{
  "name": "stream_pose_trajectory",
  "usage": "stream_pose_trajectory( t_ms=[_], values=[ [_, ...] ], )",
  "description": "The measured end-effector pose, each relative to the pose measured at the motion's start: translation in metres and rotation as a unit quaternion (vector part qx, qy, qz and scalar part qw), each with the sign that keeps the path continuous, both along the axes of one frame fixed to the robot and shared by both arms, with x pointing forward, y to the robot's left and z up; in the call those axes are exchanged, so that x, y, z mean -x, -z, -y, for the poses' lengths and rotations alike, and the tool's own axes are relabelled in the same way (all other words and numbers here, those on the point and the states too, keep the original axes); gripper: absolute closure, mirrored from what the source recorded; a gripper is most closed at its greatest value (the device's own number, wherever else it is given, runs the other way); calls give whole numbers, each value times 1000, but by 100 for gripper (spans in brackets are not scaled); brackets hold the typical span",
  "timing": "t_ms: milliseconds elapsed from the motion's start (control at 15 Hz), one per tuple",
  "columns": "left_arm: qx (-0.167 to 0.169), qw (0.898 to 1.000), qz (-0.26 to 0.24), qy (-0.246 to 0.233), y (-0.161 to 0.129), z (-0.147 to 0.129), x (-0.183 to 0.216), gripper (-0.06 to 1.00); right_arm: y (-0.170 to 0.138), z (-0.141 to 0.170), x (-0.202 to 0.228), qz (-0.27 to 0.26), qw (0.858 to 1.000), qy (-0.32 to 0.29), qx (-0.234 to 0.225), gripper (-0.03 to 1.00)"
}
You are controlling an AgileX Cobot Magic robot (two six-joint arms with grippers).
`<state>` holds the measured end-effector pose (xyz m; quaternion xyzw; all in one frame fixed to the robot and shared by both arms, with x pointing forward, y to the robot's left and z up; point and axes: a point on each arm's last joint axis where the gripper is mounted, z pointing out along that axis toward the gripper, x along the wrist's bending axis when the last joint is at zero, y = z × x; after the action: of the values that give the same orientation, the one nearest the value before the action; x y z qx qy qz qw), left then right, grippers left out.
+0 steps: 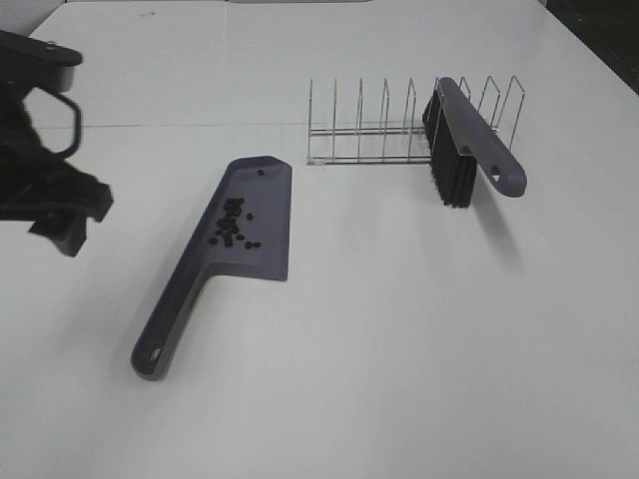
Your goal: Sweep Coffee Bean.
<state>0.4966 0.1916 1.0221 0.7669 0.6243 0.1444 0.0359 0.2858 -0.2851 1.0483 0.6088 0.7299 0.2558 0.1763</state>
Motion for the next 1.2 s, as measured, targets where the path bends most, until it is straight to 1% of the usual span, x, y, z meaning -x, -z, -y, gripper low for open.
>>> stream_pose_trajectory(
  t_ms=[67, 267, 333, 467, 600, 733, 800, 867, 1000, 1067, 1200],
  values=[
    [13, 1000, 5, -5, -6, -21, 44, 18, 0, -1, 0, 47, 999, -23, 3, 36],
    [56, 998, 39, -11, -10, -51, 109, 18, 3, -4, 0, 55, 997, -54, 3, 36],
    [63, 997, 48, -8, -11, -55, 117, 18, 3, -5, 1, 56, 997, -60, 2, 36],
    [90, 991, 100, 10, -15, -71, 150, 18, 2, -7, 1, 61, 995, -74, 0, 36],
    [120, 978, 169, 32, -23, -85, 179, 18, 2, -7, 2, 62, 995, -77, 1, 36],
    [158, 956, 242, 57, -33, -95, 203, 18, 2, -7, 2, 62, 995, -77, 0, 36],
    [169, 950, 257, 62, -35, -97, 209, 18, 2, -7, 2, 62, 995, -77, 0, 36],
    [201, 928, 298, 94, -36, -102, 229, 18, 2, -7, 2, 62, 995, -77, 0, 36],
    [222, 914, 314, 128, -33, -103, 243, 18, 2, -7, 2, 62, 995, -77, 0, 36],
    [227, 910, 319, 140, -33, -102, 246, 18, 2, -7, 2, 62, 995, -77, 0, 36],
    [234, 905, 317, 157, -33, -100, 248, 18, 2, -7, 2, 62, 995, -77, 0, 36]
  ],
)
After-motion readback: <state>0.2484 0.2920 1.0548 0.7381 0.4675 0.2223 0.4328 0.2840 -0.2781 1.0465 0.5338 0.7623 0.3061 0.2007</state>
